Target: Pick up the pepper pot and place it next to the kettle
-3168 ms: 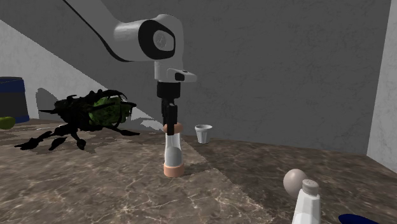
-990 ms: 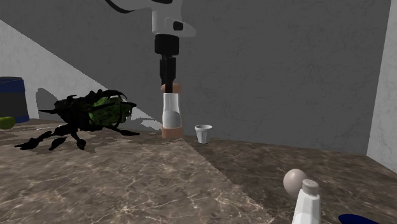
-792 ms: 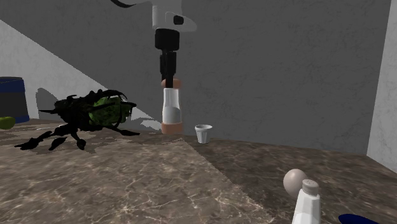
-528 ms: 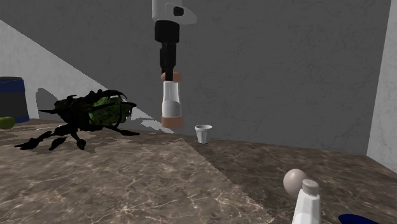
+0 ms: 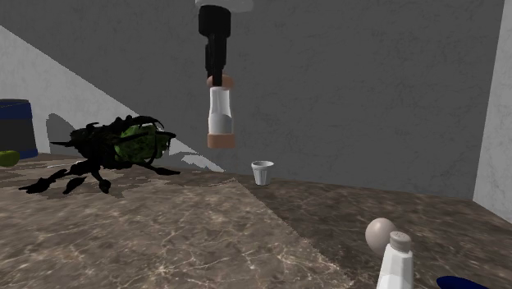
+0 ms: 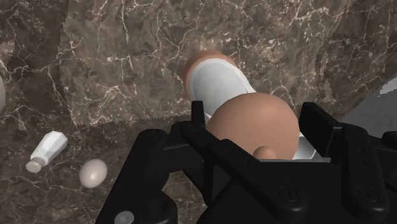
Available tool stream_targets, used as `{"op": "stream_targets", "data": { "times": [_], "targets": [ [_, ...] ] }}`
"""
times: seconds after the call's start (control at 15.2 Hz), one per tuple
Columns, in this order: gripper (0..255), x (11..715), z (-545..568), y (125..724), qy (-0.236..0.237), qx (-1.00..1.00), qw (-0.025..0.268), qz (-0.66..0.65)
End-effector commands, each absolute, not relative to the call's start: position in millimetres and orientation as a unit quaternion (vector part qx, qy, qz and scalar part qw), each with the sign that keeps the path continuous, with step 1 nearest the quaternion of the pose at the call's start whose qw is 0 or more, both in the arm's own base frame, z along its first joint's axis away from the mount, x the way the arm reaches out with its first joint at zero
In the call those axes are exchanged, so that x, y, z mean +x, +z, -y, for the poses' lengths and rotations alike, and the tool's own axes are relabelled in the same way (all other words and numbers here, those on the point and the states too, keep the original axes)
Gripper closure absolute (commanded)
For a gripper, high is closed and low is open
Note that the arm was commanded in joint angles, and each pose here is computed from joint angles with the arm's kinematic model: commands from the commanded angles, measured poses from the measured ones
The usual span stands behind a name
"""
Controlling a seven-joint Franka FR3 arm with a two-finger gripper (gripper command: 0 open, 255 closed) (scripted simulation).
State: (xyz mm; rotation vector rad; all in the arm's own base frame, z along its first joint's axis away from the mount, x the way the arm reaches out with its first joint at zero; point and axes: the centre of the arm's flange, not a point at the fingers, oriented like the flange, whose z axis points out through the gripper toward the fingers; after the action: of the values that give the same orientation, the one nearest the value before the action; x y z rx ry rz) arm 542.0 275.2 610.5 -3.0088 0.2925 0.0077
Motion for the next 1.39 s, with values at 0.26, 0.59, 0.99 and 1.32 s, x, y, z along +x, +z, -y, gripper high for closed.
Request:
{"op": "stream_targets", "data": {
  "times": [0.26, 0.59, 0.99, 1.32],
  "targets": [
    [255, 542.7, -274.6, 641.6, 0.003, -0.994, 0.059, -0.097],
    [255, 528.4, -252.3, 655.2, 0.003, -0.994, 0.059, -0.097],
    [255, 485.7, -185.6, 655.6, 0.003, -0.994, 0.059, -0.097],
    [255, 450.2, -130.0, 656.0, 0.003, -0.994, 0.059, -0.097]
  ]
}}
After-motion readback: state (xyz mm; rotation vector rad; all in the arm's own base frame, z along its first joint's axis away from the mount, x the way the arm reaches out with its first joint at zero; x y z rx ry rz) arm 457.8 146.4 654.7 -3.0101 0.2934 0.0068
